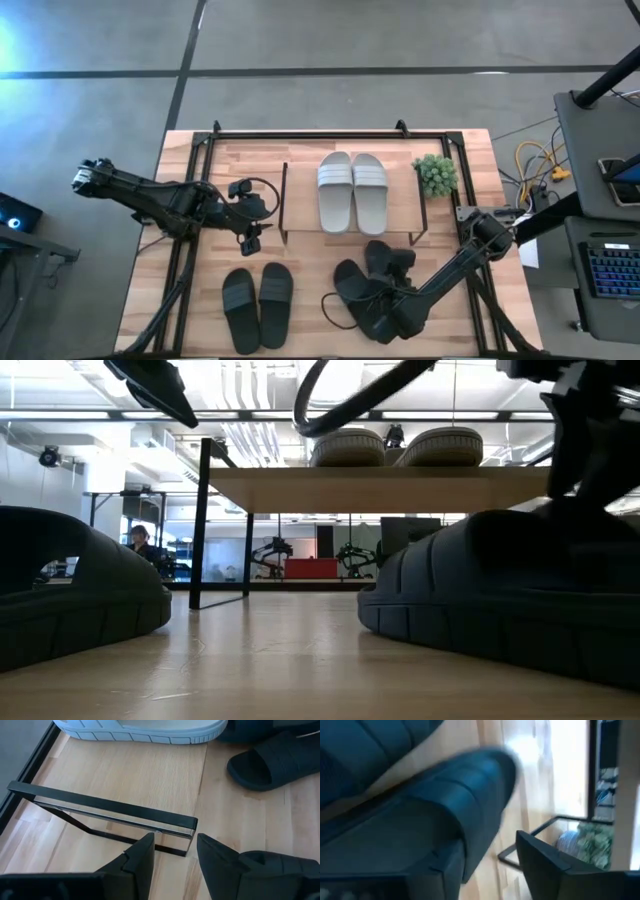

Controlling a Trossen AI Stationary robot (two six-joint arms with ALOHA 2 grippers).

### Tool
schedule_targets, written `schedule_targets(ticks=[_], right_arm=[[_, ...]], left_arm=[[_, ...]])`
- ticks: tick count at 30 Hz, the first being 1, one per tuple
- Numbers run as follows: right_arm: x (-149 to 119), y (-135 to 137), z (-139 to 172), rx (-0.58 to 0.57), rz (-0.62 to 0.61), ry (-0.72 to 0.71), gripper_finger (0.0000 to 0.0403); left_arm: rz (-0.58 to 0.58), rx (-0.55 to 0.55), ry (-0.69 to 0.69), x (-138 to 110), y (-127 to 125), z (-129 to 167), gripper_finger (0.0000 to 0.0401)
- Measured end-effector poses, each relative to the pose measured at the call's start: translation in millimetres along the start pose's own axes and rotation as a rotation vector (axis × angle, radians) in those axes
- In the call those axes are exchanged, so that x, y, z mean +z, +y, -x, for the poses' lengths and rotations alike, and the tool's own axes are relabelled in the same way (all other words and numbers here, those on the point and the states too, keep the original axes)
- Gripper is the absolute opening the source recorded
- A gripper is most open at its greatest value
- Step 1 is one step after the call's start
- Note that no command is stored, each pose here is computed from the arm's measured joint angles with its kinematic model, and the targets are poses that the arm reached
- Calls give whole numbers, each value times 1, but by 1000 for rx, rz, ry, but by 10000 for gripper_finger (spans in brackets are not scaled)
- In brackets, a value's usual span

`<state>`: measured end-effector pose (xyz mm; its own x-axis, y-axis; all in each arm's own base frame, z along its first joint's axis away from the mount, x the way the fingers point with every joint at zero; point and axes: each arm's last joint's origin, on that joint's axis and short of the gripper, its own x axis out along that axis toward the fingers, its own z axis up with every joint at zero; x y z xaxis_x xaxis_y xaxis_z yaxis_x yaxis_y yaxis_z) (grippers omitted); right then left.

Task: Pick and place slides into the shelf
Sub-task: Put the right black slide under the shelf

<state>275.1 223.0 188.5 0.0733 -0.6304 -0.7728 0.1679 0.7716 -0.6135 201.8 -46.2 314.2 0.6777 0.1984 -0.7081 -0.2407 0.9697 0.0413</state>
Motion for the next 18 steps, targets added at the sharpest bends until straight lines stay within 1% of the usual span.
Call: schedule_targets(ticks=[4, 7, 9, 12, 16, 18], right_arm=[[-3, -3, 7, 53, -61, 82, 191], [-5, -6, 22, 118, -132, 107, 195], [-8, -6, 34, 165, -205, 117, 192], [-15, 1, 51, 251, -375, 170, 179], [-20, 25, 63, 456, -648, 294, 145], [-22, 36, 65, 530, -792, 336, 122]], left_arm=[[-1, 1, 3, -1, 0, -1, 135], [0, 1, 3, -1, 0, -1, 135], [0, 1, 3, -1, 0, -1, 135], [0, 1, 2, -1, 0, -1, 135], [-1, 1, 2, -1, 0, -1, 135], [-1, 1, 2, -1, 0, -1, 135]])
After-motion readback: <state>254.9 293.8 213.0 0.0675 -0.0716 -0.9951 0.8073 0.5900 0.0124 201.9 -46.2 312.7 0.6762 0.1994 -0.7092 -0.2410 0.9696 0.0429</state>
